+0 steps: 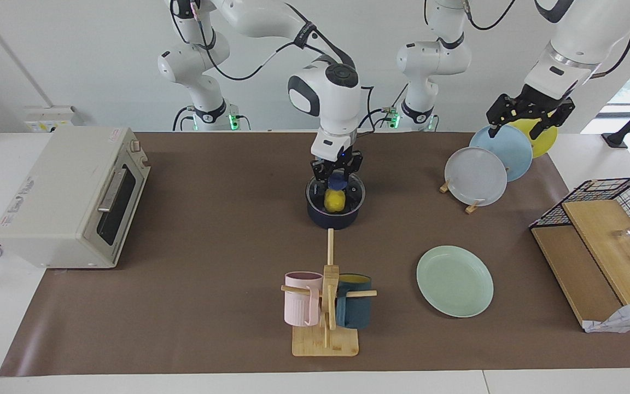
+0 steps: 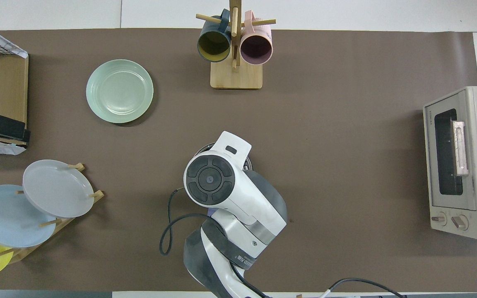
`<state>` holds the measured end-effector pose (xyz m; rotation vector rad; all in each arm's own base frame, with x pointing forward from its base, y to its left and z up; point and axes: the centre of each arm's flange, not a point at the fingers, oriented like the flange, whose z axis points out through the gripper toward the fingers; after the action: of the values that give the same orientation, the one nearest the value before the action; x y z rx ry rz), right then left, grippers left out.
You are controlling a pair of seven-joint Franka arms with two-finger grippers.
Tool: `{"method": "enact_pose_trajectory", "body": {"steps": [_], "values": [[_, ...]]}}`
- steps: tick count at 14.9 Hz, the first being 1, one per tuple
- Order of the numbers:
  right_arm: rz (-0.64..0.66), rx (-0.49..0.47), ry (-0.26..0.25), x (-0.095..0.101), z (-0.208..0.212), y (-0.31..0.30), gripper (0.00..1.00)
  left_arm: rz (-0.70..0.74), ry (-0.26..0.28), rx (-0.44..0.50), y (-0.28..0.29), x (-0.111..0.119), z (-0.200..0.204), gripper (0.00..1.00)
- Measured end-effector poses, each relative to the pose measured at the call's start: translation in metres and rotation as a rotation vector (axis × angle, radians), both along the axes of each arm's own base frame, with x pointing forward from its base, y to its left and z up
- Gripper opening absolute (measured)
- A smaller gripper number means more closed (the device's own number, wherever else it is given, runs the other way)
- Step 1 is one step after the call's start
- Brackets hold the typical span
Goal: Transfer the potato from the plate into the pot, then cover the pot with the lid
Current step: 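Lower the glass lid onto the saucepan with the right gripper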
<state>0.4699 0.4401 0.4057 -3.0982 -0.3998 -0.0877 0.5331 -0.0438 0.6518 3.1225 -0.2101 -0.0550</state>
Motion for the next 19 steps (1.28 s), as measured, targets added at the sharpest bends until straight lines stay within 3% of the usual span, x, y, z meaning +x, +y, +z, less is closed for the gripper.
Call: {"method": "enact_pose_trajectory", "body": {"steps": [11,15,19], "values": [[0.021,-0.017,-0.021,-0.002,-0.002,0.002,0.61,0.000,0.005,0.000,-0.001,0.003,-0.012,1.00],[0.018,-0.014,-0.025,-0.001,-0.005,0.000,0.97,0.004,0.004,0.000,0.001,0.003,-0.012,1.00],[0.007,-0.006,-0.036,0.005,0.002,-0.003,1.00,0.004,0.004,0.000,0.001,0.003,-0.012,1.00]]}}
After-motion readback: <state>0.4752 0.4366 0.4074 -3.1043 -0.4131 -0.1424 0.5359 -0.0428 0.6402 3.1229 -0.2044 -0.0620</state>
